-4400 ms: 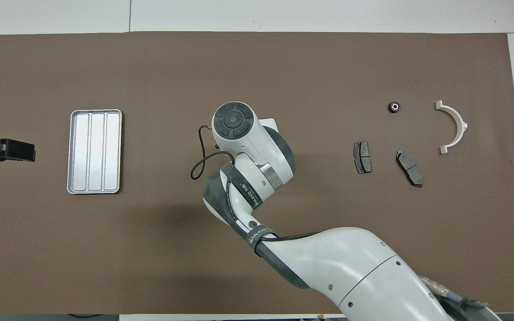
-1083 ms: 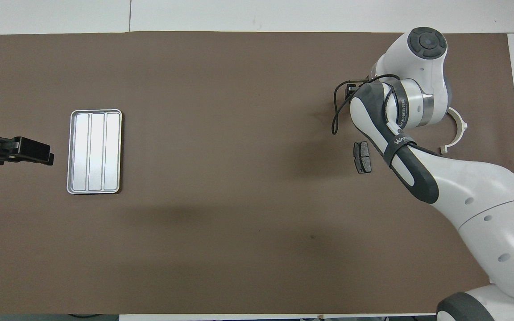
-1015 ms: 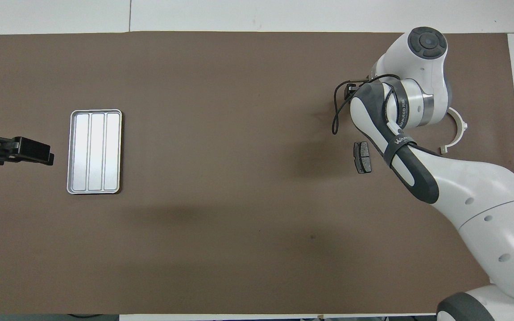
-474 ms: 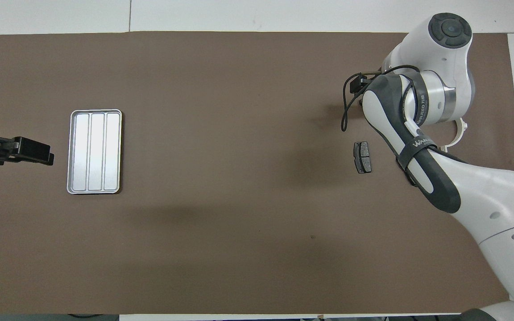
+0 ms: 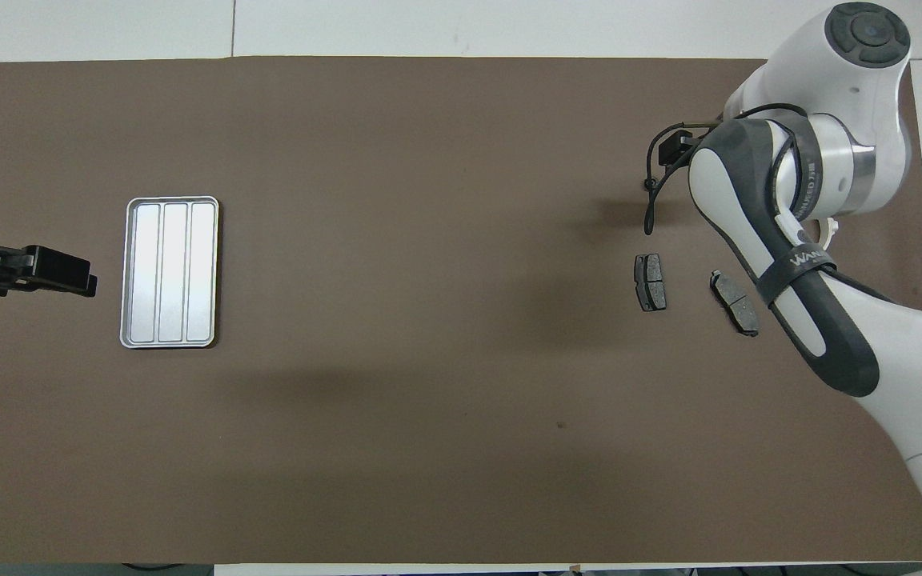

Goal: Place bearing gear from tray to pile

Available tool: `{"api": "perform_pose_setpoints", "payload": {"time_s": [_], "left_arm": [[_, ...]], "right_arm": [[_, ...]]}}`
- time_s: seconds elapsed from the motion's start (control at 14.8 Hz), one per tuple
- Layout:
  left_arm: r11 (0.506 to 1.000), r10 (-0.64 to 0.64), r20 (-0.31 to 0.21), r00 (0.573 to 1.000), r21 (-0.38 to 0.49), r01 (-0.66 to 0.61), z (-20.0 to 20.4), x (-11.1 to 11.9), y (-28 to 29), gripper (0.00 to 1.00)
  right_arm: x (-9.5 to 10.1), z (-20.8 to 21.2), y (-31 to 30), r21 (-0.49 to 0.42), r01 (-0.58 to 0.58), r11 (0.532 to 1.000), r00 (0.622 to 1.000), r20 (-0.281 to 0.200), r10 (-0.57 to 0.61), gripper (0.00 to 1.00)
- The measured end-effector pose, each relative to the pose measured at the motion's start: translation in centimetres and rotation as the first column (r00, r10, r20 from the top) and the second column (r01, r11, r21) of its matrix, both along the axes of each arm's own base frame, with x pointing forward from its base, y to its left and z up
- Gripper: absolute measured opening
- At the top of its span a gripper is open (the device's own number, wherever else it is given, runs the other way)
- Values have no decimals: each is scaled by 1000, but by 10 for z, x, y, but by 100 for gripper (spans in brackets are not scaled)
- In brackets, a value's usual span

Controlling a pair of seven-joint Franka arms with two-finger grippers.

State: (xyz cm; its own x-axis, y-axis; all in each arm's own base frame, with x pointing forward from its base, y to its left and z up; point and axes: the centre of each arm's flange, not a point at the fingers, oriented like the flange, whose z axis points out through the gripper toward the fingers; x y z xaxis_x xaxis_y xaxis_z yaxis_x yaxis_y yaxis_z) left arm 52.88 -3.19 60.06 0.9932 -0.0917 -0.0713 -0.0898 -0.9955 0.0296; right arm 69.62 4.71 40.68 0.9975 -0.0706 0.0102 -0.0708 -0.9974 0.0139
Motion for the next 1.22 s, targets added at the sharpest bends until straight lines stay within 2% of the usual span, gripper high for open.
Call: {"api": "perform_pose_setpoints", "payload": {"time_s": [0.14,0.27,0.54,0.74,0.95,1.08,1.22], "left_arm": [[1000,0,0,1000,0,0,0,0,0,100],[1000,0,0,1000,0,0,0,0,0,100],[1000,0,0,1000,0,0,0,0,0,100],[1000,0,0,1000,0,0,0,0,0,100],[1000,0,0,1000,0,0,0,0,0,100],[1000,0,0,1000,0,0,0,0,0,100],[1000,0,0,1000,0,0,0,0,0,100]], "right_arm": [[-23,40,-5,1,-1,1000,1000,24,1,100],[-58,87,-7,0,0,1000,999,38,0,100],[-129,169,-11,-5,2,1000,1000,-6,-2,100],[-175,214,-12,-10,2,1000,999,-45,-2,100],[-205,234,-12,-15,-1,1000,995,-95,0,100],[-215,234,-12,-19,-2,1000,990,-144,-1,100],[-218,233,-12,-21,-3,1000,986,-167,-1,100]]}}
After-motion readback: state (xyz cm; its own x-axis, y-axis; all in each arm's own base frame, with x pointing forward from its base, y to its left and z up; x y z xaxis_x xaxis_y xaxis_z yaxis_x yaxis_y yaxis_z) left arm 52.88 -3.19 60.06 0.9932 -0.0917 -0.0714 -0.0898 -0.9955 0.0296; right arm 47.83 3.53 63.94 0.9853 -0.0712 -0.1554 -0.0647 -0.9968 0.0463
